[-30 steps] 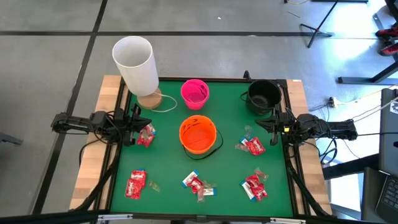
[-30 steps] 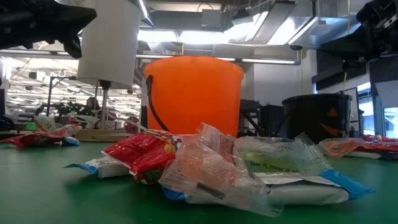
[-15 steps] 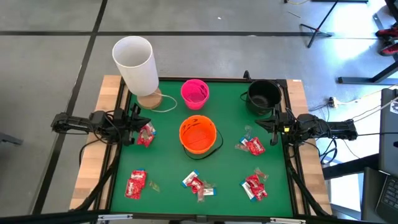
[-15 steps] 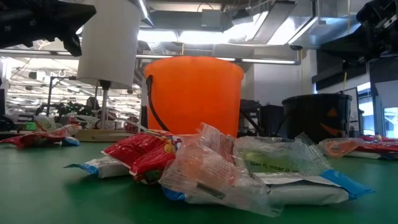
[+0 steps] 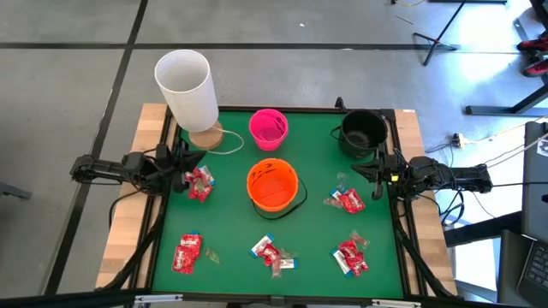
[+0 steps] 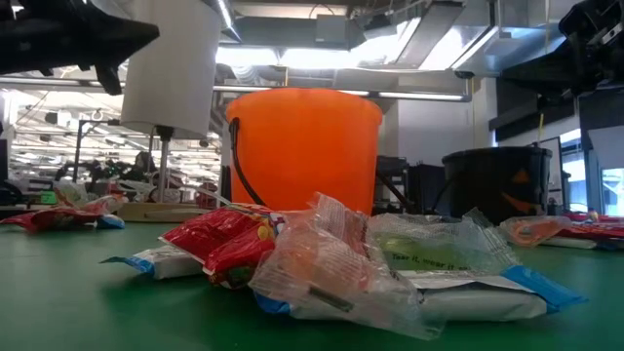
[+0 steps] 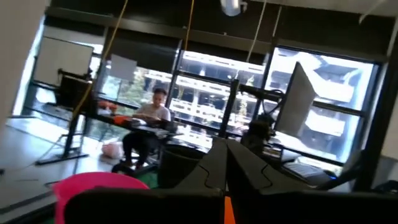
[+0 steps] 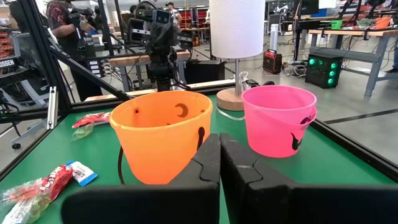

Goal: Sort candy
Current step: Put the red candy into the pink bucket

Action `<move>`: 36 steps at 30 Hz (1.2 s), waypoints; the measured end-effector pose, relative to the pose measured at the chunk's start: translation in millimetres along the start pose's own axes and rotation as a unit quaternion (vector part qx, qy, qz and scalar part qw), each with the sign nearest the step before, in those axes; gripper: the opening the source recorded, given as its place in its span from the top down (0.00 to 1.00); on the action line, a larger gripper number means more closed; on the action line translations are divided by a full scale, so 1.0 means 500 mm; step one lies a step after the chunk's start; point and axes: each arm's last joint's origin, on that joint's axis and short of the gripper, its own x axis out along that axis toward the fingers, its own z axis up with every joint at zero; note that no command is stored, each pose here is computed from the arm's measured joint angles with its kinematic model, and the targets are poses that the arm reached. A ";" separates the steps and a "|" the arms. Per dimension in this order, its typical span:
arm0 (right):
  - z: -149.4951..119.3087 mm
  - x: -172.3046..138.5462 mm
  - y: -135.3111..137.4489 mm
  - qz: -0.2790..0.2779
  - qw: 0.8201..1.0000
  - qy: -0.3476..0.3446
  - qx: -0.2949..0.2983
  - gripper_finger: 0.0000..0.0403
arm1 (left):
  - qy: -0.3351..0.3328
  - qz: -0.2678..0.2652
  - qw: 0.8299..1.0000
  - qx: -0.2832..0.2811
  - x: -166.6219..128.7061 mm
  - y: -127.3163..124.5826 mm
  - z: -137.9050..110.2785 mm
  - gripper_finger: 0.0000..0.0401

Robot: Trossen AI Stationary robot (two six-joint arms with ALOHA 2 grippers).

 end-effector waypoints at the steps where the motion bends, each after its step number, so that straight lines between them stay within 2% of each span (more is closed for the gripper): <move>1: 0.000 0.000 0.000 0.000 1.000 0.000 0.000 1.00 | 0.000 0.000 1.000 0.014 0.000 0.000 0.000 1.00; 4: 0.000 0.000 0.000 0.000 1.000 0.000 0.000 1.00 | 0.000 0.003 0.998 0.057 0.000 0.000 0.000 1.00; 7: 0.000 0.000 0.000 0.000 1.000 0.000 0.000 1.00 | 0.000 0.034 0.994 0.105 0.000 0.004 0.001 1.00; 10: 0.000 0.000 0.000 0.000 1.000 0.000 0.000 1.00 | 0.003 0.080 0.991 0.110 -0.001 0.009 0.000 1.00; 13: 0.000 0.000 0.000 0.000 1.000 0.000 0.000 1.00 | 0.036 0.113 0.984 0.130 -0.002 0.015 -0.014 1.00; 18: 0.000 0.000 0.000 0.000 1.000 0.000 0.000 1.00 | 0.089 0.142 0.980 0.106 -0.005 0.020 -0.026 1.00; 22: 0.000 0.000 0.000 0.000 1.000 0.000 0.000 1.00 | 0.106 0.147 0.980 0.080 -0.002 0.014 0.017 1.00; 28: 0.000 0.000 0.000 0.000 1.000 0.000 0.000 1.00 | 0.162 0.120 0.978 0.053 0.011 -0.002 0.077 1.00; 33: 0.000 0.000 0.000 0.000 1.000 0.000 0.000 1.00 | 0.235 0.151 0.954 0.111 0.034 -0.013 0.097 1.00; 36: 0.000 0.000 0.000 0.000 1.000 0.000 0.000 1.00 | 0.252 0.155 0.947 0.121 0.052 -0.023 0.121 1.00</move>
